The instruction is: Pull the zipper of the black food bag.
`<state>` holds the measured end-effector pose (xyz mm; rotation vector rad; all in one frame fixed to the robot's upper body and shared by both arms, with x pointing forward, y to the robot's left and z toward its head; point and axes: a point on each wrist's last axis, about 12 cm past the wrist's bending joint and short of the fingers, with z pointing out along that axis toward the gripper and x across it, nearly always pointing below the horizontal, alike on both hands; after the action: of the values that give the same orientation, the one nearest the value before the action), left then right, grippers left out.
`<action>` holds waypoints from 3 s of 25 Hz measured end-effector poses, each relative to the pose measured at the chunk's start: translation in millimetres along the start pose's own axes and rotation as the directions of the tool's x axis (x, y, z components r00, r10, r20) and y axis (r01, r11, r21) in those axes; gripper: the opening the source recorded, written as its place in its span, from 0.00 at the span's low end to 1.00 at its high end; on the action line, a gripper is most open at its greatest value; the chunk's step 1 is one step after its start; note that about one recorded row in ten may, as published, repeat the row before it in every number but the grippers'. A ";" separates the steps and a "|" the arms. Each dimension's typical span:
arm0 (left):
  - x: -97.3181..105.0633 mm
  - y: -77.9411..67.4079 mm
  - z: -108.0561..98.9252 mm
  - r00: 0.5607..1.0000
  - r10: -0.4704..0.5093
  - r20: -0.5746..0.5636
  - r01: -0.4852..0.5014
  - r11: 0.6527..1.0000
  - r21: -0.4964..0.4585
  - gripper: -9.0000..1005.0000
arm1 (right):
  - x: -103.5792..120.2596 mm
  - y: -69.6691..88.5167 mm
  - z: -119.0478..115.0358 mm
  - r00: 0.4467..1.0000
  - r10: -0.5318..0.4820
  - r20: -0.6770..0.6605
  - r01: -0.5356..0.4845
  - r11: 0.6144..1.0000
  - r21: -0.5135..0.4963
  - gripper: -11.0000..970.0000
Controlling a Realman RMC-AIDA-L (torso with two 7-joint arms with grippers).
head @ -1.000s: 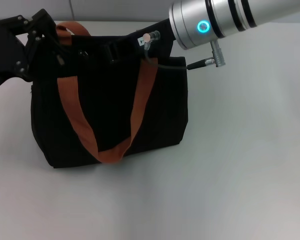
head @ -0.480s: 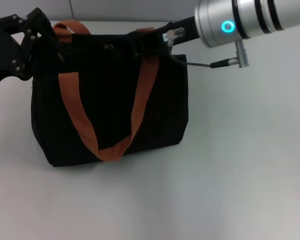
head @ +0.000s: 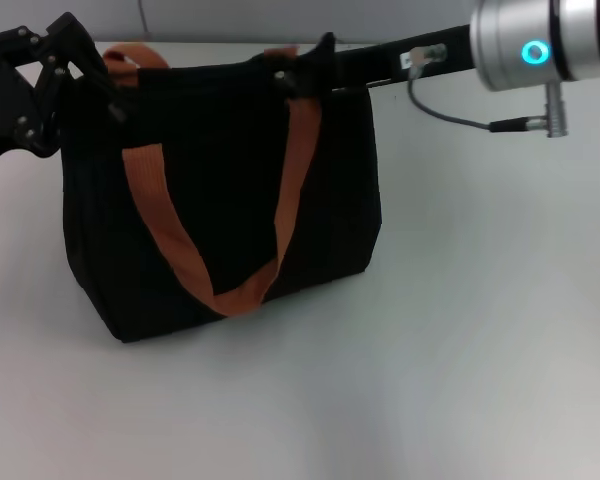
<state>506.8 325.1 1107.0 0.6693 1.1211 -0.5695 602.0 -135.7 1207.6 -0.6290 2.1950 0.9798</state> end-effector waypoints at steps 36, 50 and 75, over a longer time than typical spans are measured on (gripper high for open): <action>10.6 0.0 -11.6 0.990 -0.127 -0.068 0.122 0.990 -0.071 0.12 | 138.9 -43.3 -65.0 0.829 -0.397 0.393 0.550 0.704 -0.450 0.73; -16.3 27.3 -32.7 0.921 -0.256 -0.293 0.283 0.957 0.055 0.39 | 158.8 -48.2 -52.8 0.818 -0.419 0.393 0.564 0.715 -0.412 0.76; -54.0 21.7 -19.8 0.860 -0.300 -0.412 0.447 0.833 0.327 0.82 | 164.9 -57.1 -32.6 0.834 -0.464 0.298 0.547 0.766 -0.337 0.76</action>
<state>491.9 358.5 1156.4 0.9448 1.5010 -1.0870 515.2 -222.1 1079.0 -1.1964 1.5106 1.1447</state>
